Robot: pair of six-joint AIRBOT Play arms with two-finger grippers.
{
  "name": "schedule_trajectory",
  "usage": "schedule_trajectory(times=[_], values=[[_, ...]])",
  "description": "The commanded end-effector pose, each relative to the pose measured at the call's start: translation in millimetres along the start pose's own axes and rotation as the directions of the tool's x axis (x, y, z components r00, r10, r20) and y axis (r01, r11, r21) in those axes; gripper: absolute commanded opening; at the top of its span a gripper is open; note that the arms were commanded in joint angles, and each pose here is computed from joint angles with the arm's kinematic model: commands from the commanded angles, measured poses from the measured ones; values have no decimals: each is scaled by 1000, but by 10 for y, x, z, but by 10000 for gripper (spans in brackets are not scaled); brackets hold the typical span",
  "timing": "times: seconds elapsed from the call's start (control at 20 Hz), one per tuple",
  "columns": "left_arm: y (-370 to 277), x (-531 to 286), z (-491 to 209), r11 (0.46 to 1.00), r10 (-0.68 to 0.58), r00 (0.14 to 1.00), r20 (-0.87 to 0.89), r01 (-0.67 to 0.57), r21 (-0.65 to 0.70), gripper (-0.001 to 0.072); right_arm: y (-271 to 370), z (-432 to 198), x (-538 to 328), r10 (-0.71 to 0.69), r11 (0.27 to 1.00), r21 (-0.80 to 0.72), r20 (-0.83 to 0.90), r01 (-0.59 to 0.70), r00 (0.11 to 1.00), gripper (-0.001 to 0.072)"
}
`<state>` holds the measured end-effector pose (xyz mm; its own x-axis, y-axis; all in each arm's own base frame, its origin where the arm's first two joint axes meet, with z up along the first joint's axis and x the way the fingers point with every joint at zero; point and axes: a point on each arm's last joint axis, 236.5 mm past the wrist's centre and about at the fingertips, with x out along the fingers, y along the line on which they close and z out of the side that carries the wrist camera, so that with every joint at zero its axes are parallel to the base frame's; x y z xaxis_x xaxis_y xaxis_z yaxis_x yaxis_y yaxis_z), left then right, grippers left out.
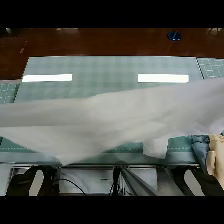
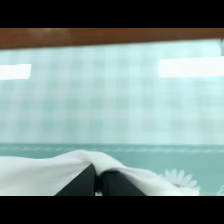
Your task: Fold the shirts.
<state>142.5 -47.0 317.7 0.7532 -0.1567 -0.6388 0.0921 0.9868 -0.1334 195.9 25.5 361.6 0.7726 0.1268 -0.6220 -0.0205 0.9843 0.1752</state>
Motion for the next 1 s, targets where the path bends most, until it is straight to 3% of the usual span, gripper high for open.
schedule_trajectory(times=[0.0,0.4,0.55,0.75,0.95], values=[[38,408,-183,998,-57,993,-104,54,-28,26,-128,-321,527,46,998,43,-195,-39,980,27],[639,1993,381,980,-69,998,3,68,-186,26,-625,280,2396,170,971,197,-174,-135,970,27],[710,2756,454,964,-140,989,-37,128,-232,27,-784,249,3039,183,966,216,-199,-139,963,27],[615,3656,153,962,-214,963,-162,179,-209,27,-681,127,3780,185,981,93,-224,-168,957,28],[794,4102,182,972,-156,981,-117,131,-197,27,-871,286,4276,23,997,-67,-121,-31,992,28]])
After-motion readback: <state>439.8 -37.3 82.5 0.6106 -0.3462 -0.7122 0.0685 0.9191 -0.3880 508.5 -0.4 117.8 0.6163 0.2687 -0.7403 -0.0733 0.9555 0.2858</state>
